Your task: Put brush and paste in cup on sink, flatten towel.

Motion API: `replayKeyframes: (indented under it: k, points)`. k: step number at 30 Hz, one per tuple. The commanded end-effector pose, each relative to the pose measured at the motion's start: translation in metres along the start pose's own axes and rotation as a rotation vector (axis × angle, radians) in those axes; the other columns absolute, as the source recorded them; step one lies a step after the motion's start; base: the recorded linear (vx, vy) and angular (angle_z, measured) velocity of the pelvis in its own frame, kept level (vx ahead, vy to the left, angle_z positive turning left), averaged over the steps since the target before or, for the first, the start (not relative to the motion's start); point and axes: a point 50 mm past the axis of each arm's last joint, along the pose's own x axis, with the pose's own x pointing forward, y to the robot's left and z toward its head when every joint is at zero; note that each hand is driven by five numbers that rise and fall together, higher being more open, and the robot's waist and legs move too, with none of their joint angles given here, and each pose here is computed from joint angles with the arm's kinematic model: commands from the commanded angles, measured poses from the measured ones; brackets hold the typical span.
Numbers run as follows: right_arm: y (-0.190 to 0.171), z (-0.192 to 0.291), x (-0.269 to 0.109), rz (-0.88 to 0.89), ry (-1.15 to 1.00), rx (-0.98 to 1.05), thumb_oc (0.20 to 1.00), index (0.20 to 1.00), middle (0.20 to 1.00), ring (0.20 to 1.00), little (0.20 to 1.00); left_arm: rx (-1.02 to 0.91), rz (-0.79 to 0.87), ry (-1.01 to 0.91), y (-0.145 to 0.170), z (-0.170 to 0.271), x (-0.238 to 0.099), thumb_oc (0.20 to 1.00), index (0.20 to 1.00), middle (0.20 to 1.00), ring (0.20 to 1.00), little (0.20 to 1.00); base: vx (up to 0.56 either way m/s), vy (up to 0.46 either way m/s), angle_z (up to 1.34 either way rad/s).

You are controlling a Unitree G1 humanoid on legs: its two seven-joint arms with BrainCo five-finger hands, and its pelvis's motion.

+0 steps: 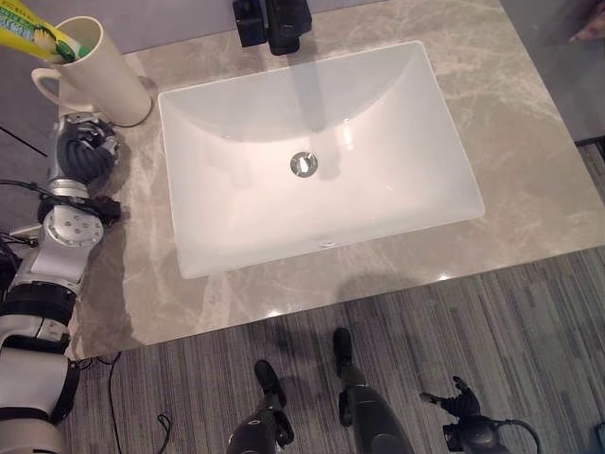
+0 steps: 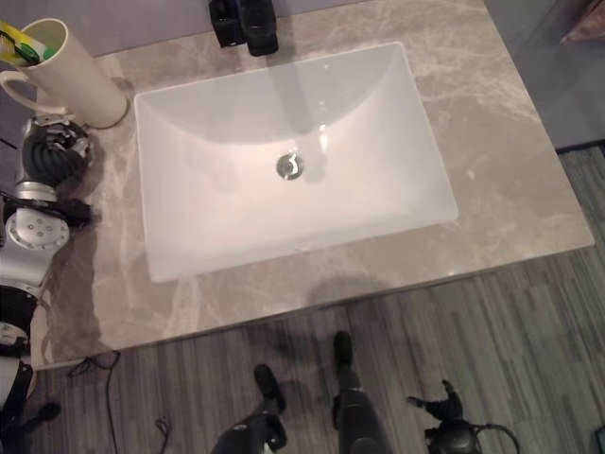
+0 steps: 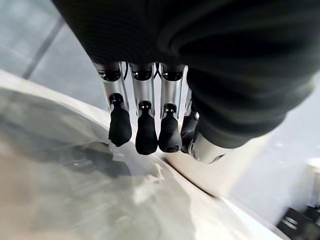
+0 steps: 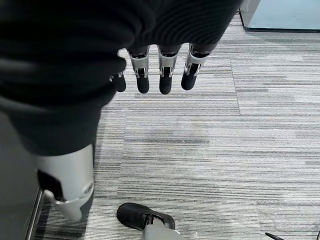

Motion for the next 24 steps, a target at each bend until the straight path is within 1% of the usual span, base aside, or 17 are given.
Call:
replayKeyframes:
  k: [1,4,5,7,10,17,22,24]
  points:
    - [-0.011,0.005,0.003,-0.033,-0.023,0.039,1.000,1.000,1.000,1.000,1.000,0.025,0.065,0.049,0.022,-0.002,0.013,0.200,0.200,0.200,0.200,0.200,0.00,0.000,0.00]
    - [-0.011,0.005,0.002,-0.029,-0.025,0.038,1.000,1.000,1.000,1.000,1.000,0.028,0.072,0.042,0.025,0.001,0.017,0.200,0.200,0.200,0.200,0.200,0.00,0.000,0.00]
    - [-0.009,0.002,0.002,-0.022,-0.017,0.034,1.000,1.000,1.000,1.000,1.000,0.055,0.084,0.045,0.031,0.005,0.023,0.200,0.200,0.200,0.200,0.200,0.00,0.000,0.00]
    - [-0.009,0.004,0.002,-0.020,-0.022,0.034,1.000,1.000,1.000,1.000,1.000,0.048,0.105,0.019,0.035,0.016,0.030,0.200,0.200,0.200,0.200,0.200,0.00,0.000,0.00]
    - [-0.009,0.002,0.001,-0.018,-0.016,0.030,1.000,1.000,1.000,1.000,1.000,0.042,0.109,0.002,0.036,0.022,0.033,0.200,0.200,0.200,0.200,0.200,0.00,0.000,0.00]
    - [-0.007,0.005,0.001,-0.022,-0.034,0.045,1.000,1.000,1.000,1.000,1.000,0.023,0.077,-0.071,0.016,0.048,0.041,0.200,0.200,0.200,0.200,0.200,0.02,0.002,-0.01]
    - [0.002,0.006,-0.002,0.008,-0.050,0.034,1.000,1.000,1.000,1.000,1.000,0.061,0.078,-0.001,0.009,0.036,0.040,0.200,0.200,0.200,0.200,0.200,0.02,-0.017,-0.14]
    - [0.001,0.005,-0.001,0.005,-0.042,0.029,1.000,1.000,1.000,1.000,1.000,0.057,0.070,-0.001,0.005,0.038,0.040,0.200,0.200,0.200,0.200,0.200,0.01,-0.015,-0.01]
